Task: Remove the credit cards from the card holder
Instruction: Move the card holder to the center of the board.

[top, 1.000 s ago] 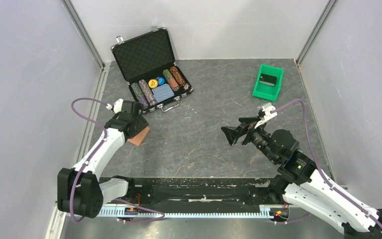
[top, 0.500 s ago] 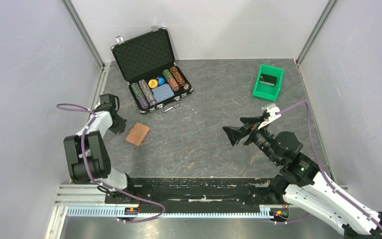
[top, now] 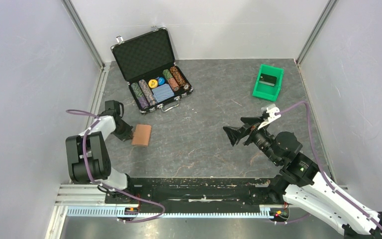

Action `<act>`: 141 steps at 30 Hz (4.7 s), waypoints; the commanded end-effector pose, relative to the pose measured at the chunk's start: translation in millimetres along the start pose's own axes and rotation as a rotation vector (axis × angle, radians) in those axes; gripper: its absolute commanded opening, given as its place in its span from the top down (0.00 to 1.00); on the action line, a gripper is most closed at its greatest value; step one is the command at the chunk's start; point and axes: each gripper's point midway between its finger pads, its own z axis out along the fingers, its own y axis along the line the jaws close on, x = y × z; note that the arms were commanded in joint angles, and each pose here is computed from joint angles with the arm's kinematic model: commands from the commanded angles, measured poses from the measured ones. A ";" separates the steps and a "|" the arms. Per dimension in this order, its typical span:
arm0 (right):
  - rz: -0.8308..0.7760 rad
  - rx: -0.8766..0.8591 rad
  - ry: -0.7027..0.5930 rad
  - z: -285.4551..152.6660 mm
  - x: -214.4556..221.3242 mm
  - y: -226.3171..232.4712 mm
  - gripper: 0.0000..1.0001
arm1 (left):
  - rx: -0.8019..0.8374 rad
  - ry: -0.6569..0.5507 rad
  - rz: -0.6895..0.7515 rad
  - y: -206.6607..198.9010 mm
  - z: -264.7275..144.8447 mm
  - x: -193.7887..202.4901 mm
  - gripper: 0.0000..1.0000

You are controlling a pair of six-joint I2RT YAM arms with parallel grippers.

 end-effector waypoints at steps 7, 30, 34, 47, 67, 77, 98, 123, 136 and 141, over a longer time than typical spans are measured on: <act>-0.016 0.030 0.024 7.4 9.2 -5.4 0.04 | 0.195 0.075 0.064 -29.0 -31.3 68.1 0.98; -0.002 0.028 0.050 15.5 18.4 -4.2 0.05 | 0.090 -0.253 0.634 -53.3 -90.7 73.2 0.38; -0.014 0.034 0.037 15.1 12.0 -4.7 0.05 | 0.063 -0.285 0.802 -77.9 -87.5 84.3 0.37; -0.042 0.119 -0.003 1.5 -1.6 -21.6 0.04 | -0.162 -0.245 1.112 -93.9 -42.3 100.1 0.36; -0.033 0.138 -0.014 -2.2 -2.9 -25.5 0.05 | -0.271 -0.245 1.188 -79.0 -37.3 104.1 0.43; -0.022 0.151 -0.020 -5.5 -2.9 -28.2 0.05 | -0.218 -0.234 1.180 -84.7 -49.4 108.8 0.91; -0.010 0.190 0.017 -5.4 14.3 -37.3 0.05 | 0.798 0.292 0.930 -166.4 -192.1 249.9 0.98; 0.003 0.177 0.131 1.6 41.0 -33.6 0.05 | 0.655 0.385 0.767 -107.4 -119.3 271.6 0.79; 0.171 0.140 0.364 22.8 105.1 -14.1 0.15 | 0.518 0.140 0.796 -98.4 -129.0 220.5 0.44; 0.319 0.111 0.483 24.6 147.0 -0.8 0.22 | 0.474 0.142 0.891 -108.5 -113.8 221.1 0.42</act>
